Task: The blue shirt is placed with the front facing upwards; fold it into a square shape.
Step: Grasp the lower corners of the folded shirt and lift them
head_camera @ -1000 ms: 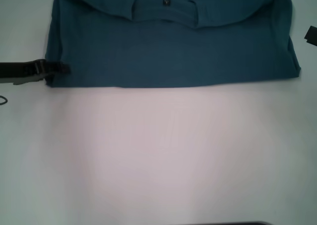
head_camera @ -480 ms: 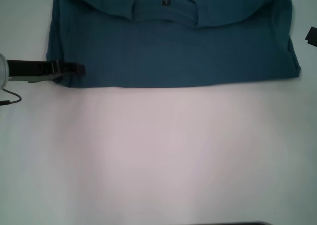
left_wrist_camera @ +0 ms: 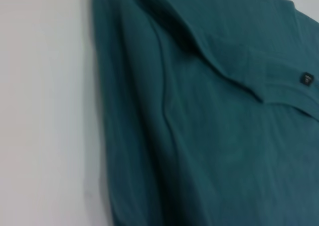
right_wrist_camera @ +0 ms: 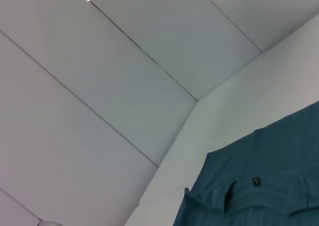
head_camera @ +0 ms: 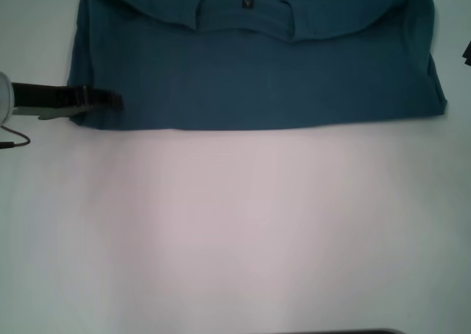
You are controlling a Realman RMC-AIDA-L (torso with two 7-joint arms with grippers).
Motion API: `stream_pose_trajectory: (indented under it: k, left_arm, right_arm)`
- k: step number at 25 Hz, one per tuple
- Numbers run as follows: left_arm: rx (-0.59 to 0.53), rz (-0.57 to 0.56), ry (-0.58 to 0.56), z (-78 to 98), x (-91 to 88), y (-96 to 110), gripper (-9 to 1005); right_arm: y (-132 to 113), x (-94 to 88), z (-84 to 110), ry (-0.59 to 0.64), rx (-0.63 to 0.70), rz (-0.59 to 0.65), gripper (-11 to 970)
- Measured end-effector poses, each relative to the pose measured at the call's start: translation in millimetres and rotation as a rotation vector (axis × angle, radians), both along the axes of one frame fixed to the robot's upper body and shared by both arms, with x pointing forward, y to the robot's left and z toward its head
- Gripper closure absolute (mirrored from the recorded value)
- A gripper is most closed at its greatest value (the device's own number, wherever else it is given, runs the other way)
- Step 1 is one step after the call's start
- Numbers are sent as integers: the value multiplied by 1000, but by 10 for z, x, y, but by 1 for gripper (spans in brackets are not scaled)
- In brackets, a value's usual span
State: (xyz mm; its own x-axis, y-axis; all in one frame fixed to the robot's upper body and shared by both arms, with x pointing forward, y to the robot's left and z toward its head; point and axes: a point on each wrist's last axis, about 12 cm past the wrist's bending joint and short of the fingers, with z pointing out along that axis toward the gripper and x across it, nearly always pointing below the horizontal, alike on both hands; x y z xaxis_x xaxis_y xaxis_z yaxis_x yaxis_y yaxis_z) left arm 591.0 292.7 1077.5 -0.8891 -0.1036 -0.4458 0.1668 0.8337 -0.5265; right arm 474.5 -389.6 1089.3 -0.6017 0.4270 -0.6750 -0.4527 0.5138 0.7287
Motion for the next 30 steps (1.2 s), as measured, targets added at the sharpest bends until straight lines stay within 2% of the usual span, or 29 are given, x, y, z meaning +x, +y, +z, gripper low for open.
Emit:
stream_pose_trajectory:
  k: [8,14,18,22,26,30]
  left_arm:
    - [48,-24,27,108,39,-24,573]
    - [48,-25,32,136,43,-25,786]
    - [7,-35,43,181,28,-10,890]
    - [-119,-34,55,281,-2,54,993]
    - [-200,-9,55,347,-6,125,991]
    - [-215,13,64,317,-17,147,989]
  right_arm:
    - [-33,-12,9,-6,6,-16,59]
    - [-36,-11,10,-5,5,-16,59]
    - [-48,-5,7,11,-12,-3,59]
    - [-115,36,9,90,-65,17,58]
    - [-261,119,55,176,-138,10,58]
    - [-406,262,120,317,-216,-22,58]
